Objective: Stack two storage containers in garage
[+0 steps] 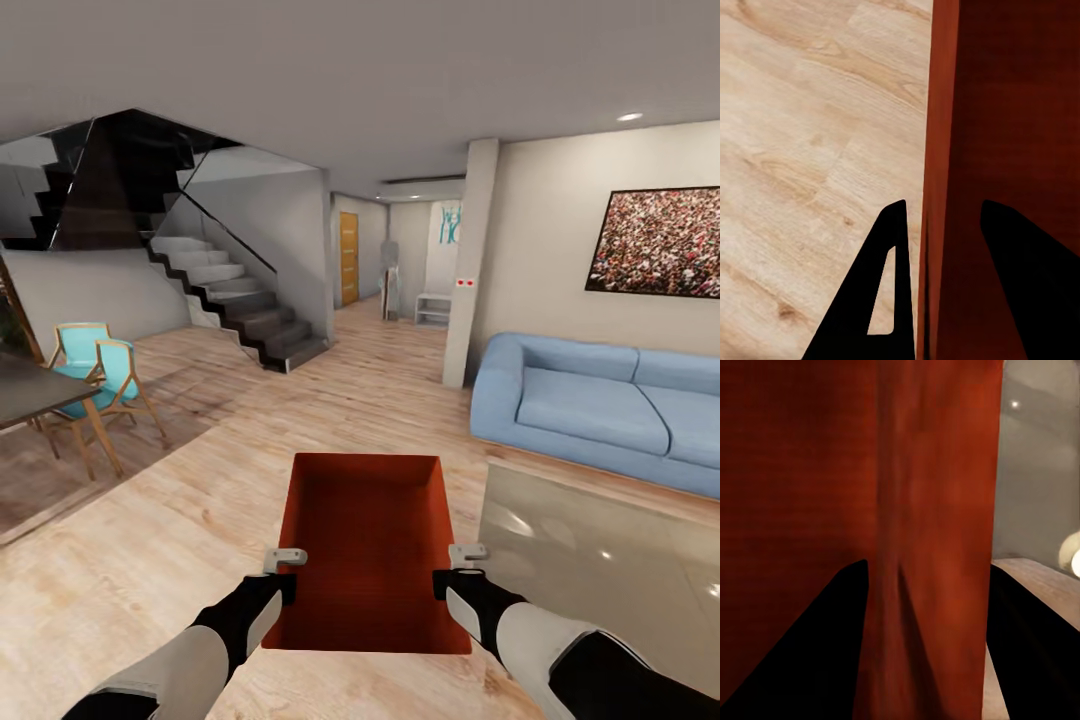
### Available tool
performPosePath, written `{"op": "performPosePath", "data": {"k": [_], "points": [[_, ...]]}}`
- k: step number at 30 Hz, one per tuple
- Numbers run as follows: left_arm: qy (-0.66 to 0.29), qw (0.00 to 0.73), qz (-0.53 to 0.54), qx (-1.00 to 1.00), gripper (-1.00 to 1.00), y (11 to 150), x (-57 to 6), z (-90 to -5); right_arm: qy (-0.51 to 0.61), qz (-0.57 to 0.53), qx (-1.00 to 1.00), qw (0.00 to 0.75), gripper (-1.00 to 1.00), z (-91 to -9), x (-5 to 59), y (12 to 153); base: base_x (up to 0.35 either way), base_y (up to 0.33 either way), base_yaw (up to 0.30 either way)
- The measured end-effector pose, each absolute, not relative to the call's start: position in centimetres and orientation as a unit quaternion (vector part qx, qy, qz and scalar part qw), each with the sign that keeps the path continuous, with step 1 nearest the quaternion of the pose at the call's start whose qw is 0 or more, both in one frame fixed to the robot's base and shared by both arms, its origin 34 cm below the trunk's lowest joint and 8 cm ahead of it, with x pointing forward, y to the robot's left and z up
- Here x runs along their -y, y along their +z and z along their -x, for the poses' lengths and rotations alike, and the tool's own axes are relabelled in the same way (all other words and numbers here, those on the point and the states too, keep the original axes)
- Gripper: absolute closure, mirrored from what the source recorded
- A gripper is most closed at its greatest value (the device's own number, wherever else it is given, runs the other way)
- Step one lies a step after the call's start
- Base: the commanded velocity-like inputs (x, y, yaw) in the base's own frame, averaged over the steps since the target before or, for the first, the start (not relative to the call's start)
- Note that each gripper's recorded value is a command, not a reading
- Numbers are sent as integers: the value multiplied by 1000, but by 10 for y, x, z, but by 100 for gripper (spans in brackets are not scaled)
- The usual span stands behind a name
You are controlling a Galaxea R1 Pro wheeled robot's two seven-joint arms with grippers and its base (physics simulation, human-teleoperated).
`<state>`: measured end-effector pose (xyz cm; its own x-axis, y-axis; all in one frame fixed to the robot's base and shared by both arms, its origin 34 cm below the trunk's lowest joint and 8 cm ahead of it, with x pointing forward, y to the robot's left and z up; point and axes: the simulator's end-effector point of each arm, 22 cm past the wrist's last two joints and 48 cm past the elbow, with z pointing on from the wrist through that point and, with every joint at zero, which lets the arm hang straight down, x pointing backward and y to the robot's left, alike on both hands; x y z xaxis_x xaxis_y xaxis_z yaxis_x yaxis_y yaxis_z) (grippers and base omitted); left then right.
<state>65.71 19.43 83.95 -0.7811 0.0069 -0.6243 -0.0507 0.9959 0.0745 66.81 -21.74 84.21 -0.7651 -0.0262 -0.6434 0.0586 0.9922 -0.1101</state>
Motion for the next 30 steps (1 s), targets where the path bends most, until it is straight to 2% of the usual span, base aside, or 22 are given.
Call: {"op": "performPosePath", "data": {"k": [8,18,30], "points": [[44,330,12,-943,100,840,-193,-657,-61,-9,-938,342,100,-668,219,842,17,0,6],[44,330,12,-943,100,840,-193,-656,-61,-8,-938,342,100,-668,219,842,244,0,0],[44,331,12,-943,100,840,-193,-657,-61,-9,-937,343,100,-668,219,842,14,0,0]]}}
